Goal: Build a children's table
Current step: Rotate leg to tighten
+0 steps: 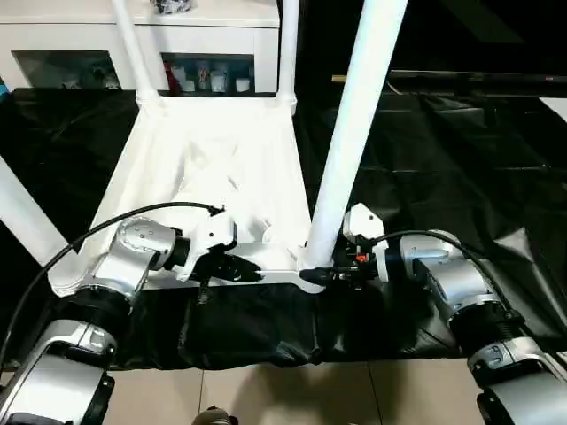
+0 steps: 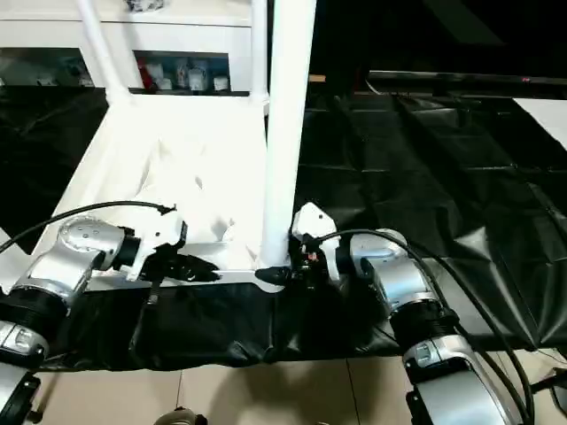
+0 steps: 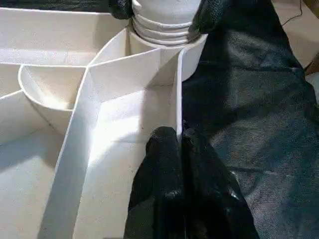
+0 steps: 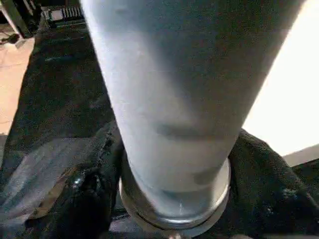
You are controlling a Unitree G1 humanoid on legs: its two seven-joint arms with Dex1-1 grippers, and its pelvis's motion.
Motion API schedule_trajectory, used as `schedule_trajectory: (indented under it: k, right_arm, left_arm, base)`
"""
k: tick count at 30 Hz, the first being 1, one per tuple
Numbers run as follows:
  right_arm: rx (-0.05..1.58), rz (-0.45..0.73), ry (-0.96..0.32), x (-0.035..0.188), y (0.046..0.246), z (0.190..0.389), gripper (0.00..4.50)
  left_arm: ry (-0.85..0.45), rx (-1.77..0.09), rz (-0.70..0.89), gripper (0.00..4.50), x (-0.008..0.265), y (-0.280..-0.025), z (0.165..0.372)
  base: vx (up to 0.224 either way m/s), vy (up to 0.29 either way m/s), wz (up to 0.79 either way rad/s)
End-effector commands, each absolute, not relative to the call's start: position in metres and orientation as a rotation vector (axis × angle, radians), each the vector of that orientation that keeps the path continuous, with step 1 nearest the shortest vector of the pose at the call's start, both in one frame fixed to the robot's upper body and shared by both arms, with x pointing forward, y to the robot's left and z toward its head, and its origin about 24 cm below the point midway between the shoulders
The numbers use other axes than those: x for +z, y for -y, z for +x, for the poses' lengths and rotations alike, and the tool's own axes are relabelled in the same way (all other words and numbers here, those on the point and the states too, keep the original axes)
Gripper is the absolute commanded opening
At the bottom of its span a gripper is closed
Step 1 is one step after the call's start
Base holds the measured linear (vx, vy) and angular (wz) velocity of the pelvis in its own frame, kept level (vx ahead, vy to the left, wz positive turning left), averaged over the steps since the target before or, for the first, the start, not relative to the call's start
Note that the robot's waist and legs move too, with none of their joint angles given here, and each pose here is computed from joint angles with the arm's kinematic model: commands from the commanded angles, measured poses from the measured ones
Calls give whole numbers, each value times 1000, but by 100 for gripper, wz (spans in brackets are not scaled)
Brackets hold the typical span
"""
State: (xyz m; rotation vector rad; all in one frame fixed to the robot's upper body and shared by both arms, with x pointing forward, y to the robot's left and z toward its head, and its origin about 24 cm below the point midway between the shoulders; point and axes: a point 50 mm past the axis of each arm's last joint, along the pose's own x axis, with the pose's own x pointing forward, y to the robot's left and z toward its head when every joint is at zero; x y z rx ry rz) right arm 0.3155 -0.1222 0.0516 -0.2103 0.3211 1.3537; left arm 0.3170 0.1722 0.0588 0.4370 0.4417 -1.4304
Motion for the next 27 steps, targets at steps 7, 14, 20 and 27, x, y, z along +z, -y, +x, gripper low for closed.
schedule_trajectory:
  k: [7, 14, 20, 27]
  right_arm:
    - [1293, -119, -259, 49, 107, 314, 265]
    - [783, -21, -230, 28, 81, 326, 263]
    - [706, 32, -212, 27, 52, 322, 298]
    - [754, 10, -138, 37, 57, 324, 368]
  left_arm:
    - [-398, -1388, 406, 0, 62, -163, 322]
    - [-305, -1143, 291, 0, 54, -115, 332]
    - [-261, -1129, 269, 0, 50, -87, 327]
    - [-264, -1161, 316, 0, 49, -94, 324]
  base:
    - [0, 0, 0]
    - [0, 0, 0]
    - [0, 0, 0]
    - [0, 0, 0]
